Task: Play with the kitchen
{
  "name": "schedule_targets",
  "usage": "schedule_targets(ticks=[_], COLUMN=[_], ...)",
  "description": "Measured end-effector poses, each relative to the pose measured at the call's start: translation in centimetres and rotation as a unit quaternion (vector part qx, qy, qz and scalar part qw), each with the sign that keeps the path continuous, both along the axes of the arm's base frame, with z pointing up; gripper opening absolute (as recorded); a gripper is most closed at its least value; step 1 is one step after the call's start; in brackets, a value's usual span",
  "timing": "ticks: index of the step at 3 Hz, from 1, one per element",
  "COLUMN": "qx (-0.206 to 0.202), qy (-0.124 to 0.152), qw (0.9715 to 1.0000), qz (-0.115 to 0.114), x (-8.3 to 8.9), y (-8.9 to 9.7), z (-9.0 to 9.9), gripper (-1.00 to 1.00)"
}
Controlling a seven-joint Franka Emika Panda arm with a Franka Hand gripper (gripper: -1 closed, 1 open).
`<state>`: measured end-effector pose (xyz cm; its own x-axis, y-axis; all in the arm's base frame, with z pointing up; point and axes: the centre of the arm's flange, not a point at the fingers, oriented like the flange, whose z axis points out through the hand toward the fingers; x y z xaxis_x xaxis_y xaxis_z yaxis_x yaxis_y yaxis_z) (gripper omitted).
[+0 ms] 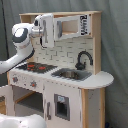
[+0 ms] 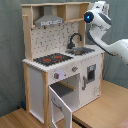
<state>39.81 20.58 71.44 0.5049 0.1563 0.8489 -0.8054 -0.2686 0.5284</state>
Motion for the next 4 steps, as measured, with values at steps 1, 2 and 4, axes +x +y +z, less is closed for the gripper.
schedule_targets(ticks=[1,2,4], qx=[-0.017,-0.018,-0.051], qy=[-0.007,-0.007,0.011], qw=[0.9995,0.9995,0.9938], qz=[0.024,0.025,0.098], x=[-0.4,-0.4,-2.1], y=[0.1,0.2,6.5], z=[-0.3,-0.3,-0.6], gripper=[-1.00,1.00,1.00])
